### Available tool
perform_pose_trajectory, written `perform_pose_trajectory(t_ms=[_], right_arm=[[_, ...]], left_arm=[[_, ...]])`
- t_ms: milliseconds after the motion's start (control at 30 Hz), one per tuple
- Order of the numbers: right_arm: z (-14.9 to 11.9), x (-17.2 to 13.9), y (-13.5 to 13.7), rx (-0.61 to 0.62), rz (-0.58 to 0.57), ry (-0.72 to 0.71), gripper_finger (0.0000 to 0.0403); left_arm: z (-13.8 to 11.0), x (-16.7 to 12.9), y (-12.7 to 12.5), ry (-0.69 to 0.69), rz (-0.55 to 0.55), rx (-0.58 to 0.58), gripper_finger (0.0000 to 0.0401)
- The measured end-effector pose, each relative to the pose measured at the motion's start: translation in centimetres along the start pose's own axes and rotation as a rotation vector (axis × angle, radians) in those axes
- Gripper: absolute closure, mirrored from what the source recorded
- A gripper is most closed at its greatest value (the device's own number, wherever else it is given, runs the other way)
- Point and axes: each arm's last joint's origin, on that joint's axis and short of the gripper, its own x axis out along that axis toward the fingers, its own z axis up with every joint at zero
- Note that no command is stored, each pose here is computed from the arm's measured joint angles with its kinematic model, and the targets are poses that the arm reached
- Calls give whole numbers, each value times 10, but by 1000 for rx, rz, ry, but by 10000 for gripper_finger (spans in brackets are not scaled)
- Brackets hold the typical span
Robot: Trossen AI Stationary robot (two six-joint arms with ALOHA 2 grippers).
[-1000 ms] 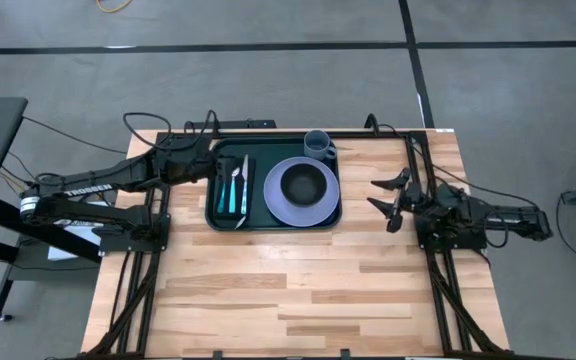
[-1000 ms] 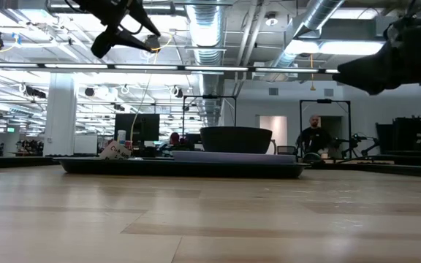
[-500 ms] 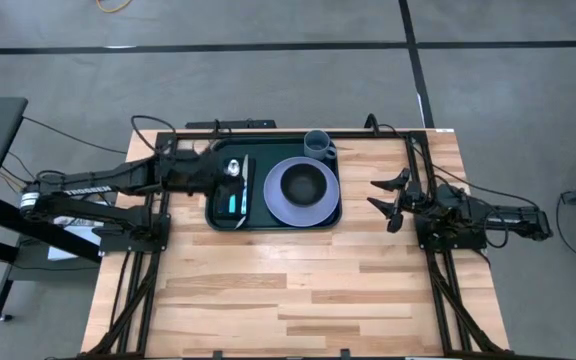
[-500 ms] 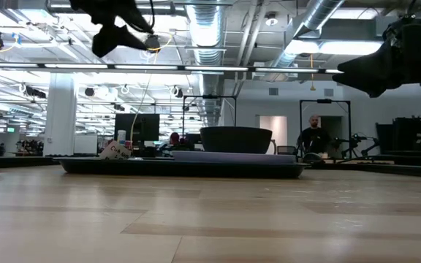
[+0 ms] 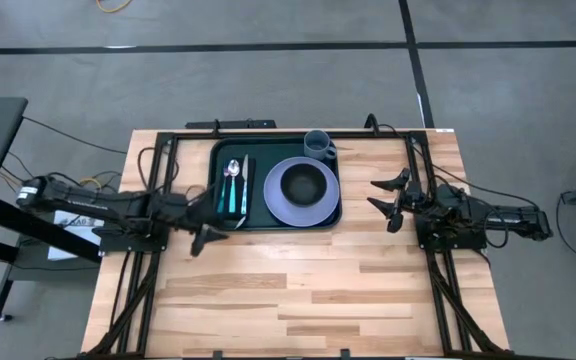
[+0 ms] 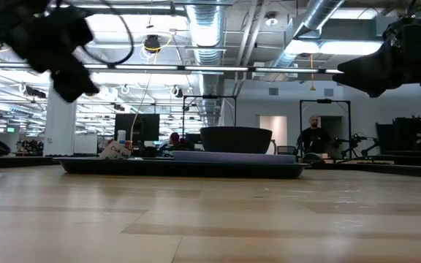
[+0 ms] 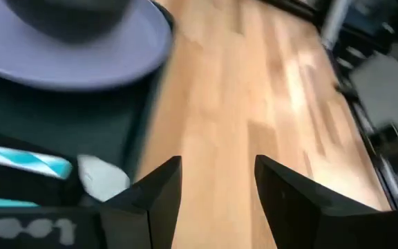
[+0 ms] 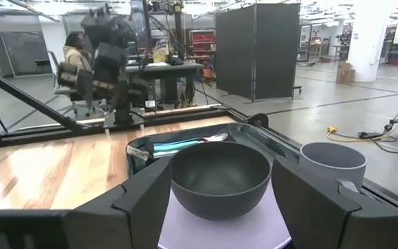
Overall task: Set up tray
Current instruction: Return to Home Position
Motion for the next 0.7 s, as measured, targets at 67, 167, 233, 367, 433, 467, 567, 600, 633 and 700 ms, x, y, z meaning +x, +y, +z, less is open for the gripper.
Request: perform_pose_trajectory(t_ms=[67,167,233,367,433,467,567,600,633,700], right_arm=[[0,0,0,0,0,0,163],[0,0,0,0,0,0,163],[0,0,0,0,0,0,163],[0,0,0,0,0,0,163],[0,0,0,0,0,0,163],[0,0,0,0,0,0,163],[0,0,0,0,0,0,163],[0,0,0,0,0,0,163],[0,0,0,0,0,0,163],[0,0,0,0,0,0,163]], left_arm=[[-16,-2,2,-2,-44,30,230],[-35,-6,4,-49,-98,62,230],[-45,-8,6,-92,-133,77,230],[-54,-14,7,-195,-201,125,230],[-57,-18,8,-229,-220,152,230],[-58,-19,8,-246,-229,169,230],[-57,-24,7,-323,-256,213,230],[-57,-25,6,-342,-262,236,230],[-56,-27,6,-360,-265,258,230],[-55,-30,6,-395,-267,294,230]])
